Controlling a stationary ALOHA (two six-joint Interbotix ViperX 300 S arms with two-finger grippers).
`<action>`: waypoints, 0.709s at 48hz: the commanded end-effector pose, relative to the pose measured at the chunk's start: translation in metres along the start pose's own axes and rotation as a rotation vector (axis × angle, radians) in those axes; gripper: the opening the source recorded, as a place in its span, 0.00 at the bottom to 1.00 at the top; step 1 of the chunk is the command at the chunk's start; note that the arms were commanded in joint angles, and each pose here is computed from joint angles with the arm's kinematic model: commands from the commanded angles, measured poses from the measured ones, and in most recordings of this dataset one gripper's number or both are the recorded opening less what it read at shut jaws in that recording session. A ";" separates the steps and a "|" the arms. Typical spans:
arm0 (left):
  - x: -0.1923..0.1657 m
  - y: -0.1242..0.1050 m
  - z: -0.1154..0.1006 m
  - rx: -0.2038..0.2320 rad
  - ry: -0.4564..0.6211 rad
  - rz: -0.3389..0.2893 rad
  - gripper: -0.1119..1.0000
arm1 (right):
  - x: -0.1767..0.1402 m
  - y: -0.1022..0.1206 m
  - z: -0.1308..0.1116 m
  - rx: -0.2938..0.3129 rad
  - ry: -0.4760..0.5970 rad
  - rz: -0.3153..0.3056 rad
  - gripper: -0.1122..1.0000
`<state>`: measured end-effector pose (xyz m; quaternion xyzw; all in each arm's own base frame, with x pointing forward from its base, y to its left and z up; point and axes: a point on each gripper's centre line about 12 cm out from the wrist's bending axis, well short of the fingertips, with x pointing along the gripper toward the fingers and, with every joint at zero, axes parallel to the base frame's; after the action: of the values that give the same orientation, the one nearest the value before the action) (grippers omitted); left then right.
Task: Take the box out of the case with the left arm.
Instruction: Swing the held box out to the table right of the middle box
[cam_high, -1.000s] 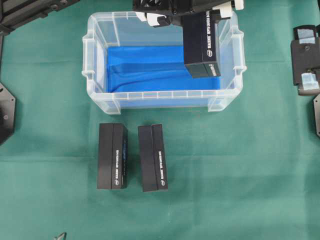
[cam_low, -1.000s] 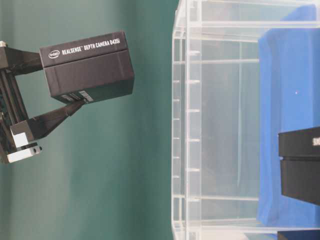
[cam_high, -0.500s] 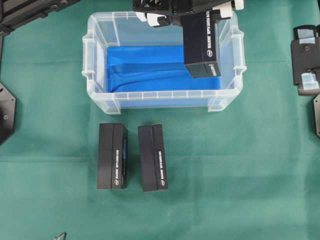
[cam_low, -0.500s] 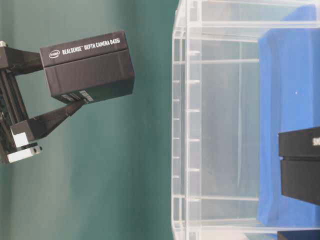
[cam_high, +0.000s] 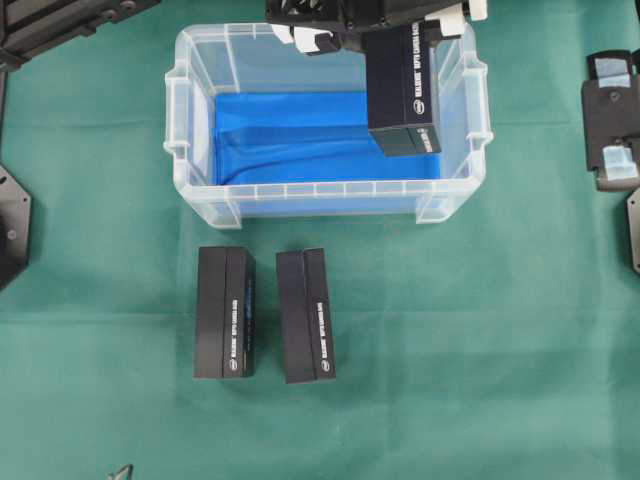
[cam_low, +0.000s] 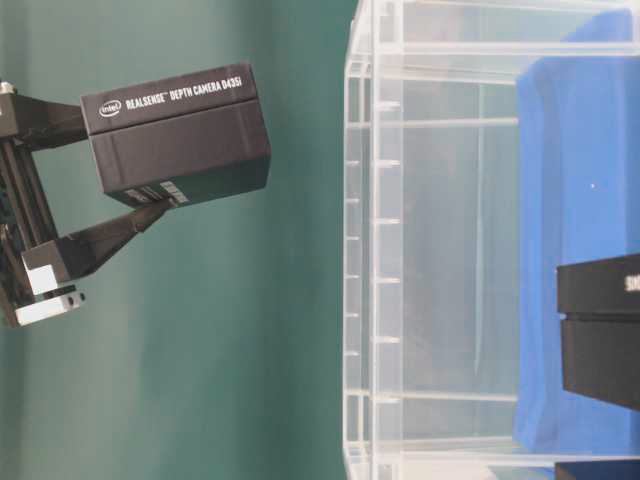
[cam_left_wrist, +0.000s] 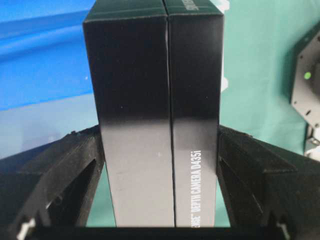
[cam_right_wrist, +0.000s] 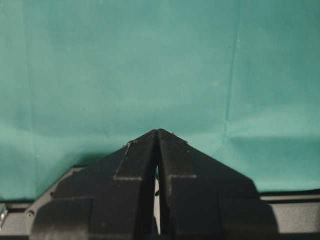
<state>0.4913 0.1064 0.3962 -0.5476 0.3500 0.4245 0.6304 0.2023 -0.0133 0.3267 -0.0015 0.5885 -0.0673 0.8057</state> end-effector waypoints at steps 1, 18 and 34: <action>-0.039 0.001 0.001 0.000 -0.020 -0.079 0.68 | -0.003 -0.001 0.002 0.002 -0.014 -0.002 0.10; -0.042 -0.004 -0.026 0.036 0.004 -0.090 0.68 | -0.003 -0.001 0.002 0.002 -0.014 -0.002 0.10; -0.052 -0.010 -0.072 0.049 0.024 -0.110 0.68 | -0.003 -0.001 0.002 0.002 -0.015 -0.002 0.10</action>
<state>0.5011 0.0394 0.3964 -0.5429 0.3666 0.4007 0.6405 0.2022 -0.0135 0.3262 -0.0021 0.5891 -0.0679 0.8052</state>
